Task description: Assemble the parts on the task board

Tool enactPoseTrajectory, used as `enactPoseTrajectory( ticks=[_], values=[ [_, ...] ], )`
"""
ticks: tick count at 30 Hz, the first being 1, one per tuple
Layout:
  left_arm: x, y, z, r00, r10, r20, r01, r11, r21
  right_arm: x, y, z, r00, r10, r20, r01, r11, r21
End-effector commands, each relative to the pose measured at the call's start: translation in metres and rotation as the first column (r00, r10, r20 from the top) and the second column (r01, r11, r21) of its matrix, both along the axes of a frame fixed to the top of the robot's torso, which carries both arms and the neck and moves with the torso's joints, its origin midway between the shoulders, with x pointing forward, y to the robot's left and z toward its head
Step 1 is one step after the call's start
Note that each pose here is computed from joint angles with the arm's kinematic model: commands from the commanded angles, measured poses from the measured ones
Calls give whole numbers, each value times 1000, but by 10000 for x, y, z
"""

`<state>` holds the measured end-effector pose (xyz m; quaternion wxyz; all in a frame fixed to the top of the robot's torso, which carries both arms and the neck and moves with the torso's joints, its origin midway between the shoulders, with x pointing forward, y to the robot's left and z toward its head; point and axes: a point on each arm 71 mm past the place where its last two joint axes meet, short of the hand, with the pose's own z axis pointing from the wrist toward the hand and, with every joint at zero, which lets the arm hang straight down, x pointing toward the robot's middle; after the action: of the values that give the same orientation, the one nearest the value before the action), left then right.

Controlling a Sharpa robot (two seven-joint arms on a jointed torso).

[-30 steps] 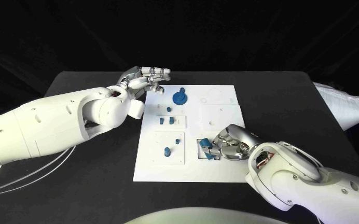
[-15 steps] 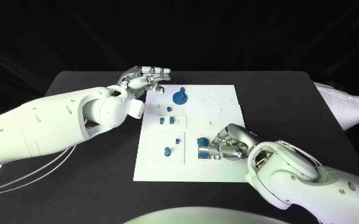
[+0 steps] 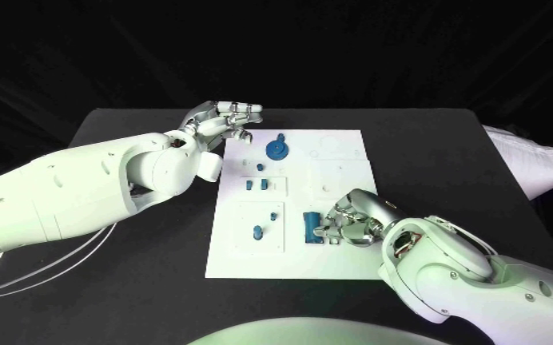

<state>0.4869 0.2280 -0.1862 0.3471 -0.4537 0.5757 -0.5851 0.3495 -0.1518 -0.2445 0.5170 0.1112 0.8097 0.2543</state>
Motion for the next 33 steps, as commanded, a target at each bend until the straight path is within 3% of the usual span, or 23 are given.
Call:
enactPoseTrajectory(
  ticks=[1, 11, 19, 23, 33],
  values=[
    [-6, -20, 11, 1000, -14, 6, 14, 1000, -13, 1, 19, 21, 999, 23, 43, -22, 1000, -22],
    [-5, -7, 10, 1000, -11, 6, 11, 1000, -12, -31, -74, 99, 996, -4, 90, 4, 1000, -3],
    [-6, 10, 10, 1000, -7, 7, 7, 1000, -11, -57, -376, 150, 995, -89, 42, 86, 994, 65],
    [-11, 16, 10, 1000, -7, 7, 7, 1000, -11, -63, -597, 147, 994, -108, 23, 108, 994, 29],
    [-50, 11, -24, 1000, -14, -2, 14, 1000, -15, -20, -923, 109, 993, -108, 56, 115, 983, -141]
  ],
)
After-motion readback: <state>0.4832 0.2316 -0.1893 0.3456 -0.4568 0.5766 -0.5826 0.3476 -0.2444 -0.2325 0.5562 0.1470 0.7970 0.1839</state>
